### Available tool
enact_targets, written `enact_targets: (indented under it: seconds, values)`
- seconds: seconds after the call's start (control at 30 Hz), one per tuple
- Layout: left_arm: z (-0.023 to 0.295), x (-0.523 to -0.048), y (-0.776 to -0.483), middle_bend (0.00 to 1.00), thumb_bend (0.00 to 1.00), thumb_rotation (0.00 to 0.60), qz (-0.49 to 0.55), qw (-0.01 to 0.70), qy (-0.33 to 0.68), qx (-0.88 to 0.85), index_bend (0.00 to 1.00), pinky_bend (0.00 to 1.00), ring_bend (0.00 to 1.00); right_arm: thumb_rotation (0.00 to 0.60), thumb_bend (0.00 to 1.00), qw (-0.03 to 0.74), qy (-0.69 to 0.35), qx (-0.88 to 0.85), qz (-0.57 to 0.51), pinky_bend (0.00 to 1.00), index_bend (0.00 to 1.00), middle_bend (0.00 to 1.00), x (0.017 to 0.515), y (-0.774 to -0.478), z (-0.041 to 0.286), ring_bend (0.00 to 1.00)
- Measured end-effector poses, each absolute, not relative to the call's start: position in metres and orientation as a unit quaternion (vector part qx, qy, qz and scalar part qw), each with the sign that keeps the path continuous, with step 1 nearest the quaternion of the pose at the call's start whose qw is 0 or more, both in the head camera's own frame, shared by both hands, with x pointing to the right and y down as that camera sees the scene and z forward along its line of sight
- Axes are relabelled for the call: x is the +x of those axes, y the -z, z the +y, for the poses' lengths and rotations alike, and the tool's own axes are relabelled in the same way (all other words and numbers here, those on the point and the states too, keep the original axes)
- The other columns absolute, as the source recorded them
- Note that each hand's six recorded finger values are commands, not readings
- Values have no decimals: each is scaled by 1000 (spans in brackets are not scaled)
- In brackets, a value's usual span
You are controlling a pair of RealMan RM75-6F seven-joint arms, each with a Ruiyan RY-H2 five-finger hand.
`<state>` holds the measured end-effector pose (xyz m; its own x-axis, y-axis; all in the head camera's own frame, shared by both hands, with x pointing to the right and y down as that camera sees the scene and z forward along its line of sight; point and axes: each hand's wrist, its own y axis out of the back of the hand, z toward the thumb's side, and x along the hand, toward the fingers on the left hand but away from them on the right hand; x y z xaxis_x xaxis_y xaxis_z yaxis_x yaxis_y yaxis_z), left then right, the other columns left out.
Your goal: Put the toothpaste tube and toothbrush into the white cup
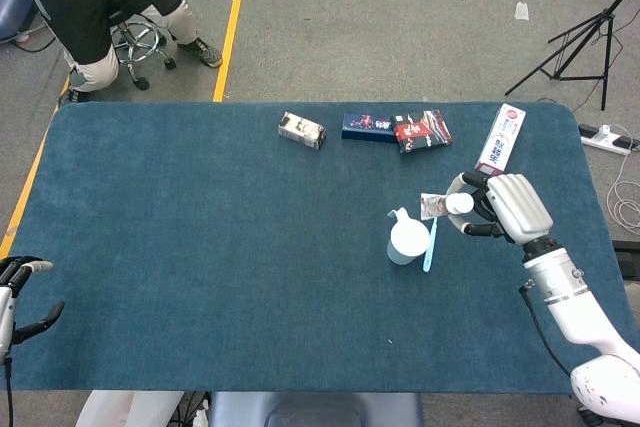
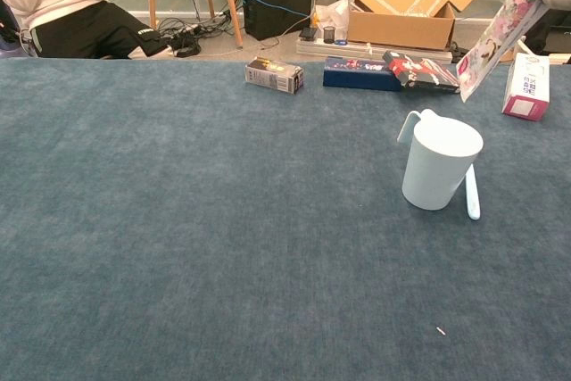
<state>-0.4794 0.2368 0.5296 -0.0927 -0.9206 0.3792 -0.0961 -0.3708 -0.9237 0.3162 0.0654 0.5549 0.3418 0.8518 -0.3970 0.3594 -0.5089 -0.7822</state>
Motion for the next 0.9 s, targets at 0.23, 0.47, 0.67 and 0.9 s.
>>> enact_targets:
  seconds: [0.23,0.47,0.67,0.9]
  values:
    - [237,-479,-530,299,219,600,440,347,594,-577,329,271,213,600,233,286,-397,-781,-389,1000,671,1000,309,-544,77,977]
    - [237,-479,-529,299,219,600,441,347,593,-577,330,270,213,600,233,280,-403,-788,-372,1000,671,1000,303,-554,83,977]
    - [236,-479,-527,299,218,600,444,348,591,-576,330,271,213,600,233,276,-413,-788,-363,1000,671,1000,301,-565,84,977]
    - [237,-480,-526,299,219,600,444,348,591,-576,329,271,213,600,233,271,-425,-788,-354,1000,671,1000,301,-575,86,978]
